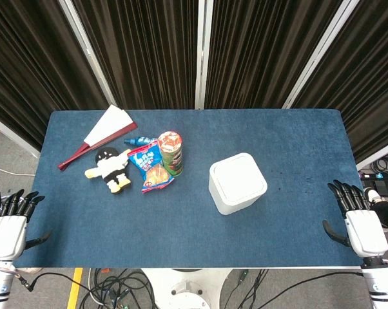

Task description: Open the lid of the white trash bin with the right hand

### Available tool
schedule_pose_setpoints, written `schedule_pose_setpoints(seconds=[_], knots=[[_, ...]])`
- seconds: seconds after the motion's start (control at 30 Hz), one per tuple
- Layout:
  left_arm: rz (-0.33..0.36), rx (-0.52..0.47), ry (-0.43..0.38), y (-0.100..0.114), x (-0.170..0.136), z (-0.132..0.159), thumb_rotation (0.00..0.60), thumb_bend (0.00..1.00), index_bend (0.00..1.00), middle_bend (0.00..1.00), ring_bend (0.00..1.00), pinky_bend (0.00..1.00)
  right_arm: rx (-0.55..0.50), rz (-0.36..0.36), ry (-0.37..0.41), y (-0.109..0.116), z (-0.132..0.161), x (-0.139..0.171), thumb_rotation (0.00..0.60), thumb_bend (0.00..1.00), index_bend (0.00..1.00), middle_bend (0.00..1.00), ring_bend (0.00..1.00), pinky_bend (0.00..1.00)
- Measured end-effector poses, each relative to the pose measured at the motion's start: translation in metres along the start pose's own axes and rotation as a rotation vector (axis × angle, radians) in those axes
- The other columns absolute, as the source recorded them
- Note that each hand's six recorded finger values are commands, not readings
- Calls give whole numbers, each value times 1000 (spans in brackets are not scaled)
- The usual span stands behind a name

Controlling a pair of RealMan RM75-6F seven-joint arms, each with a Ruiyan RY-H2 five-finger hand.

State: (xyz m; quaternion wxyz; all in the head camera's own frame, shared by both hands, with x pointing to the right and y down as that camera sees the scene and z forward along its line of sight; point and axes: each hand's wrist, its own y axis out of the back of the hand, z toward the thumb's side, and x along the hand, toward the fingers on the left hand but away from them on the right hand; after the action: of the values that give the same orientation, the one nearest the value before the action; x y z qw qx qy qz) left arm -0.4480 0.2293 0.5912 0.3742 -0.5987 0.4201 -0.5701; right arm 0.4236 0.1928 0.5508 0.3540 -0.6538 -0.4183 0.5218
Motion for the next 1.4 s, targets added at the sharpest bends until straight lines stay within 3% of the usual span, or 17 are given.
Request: schedule_pose_setpoints(seconds=[0.4,0.57,0.8,1.03,1.4], knots=[[-5,-2,-1,0,-3,1,600,0,189,134,24,96,-10,13,28,-1,4,1,600,258,0,24,0,0],[0,-3,-17,3,-1,5,600,0,189,134,24,96,-19,40,113,2,19,-5,600,258,1,69,0,0],[8,-3,-27,7,-1,8,600,0,189,133,24,96,20,88,279,8,56,-38,600,257,229,200,0,0],[-6,-10,-13,4,-4,5,600,0,189,134,24,96,88,160,394,-5,96,-71,600,257,272,242,0,0],[-14,-23,-8,-1,-4,0,600,0,189,134,24,96,101,205,427,-33,122,-90,600,258,295,274,0,0]])
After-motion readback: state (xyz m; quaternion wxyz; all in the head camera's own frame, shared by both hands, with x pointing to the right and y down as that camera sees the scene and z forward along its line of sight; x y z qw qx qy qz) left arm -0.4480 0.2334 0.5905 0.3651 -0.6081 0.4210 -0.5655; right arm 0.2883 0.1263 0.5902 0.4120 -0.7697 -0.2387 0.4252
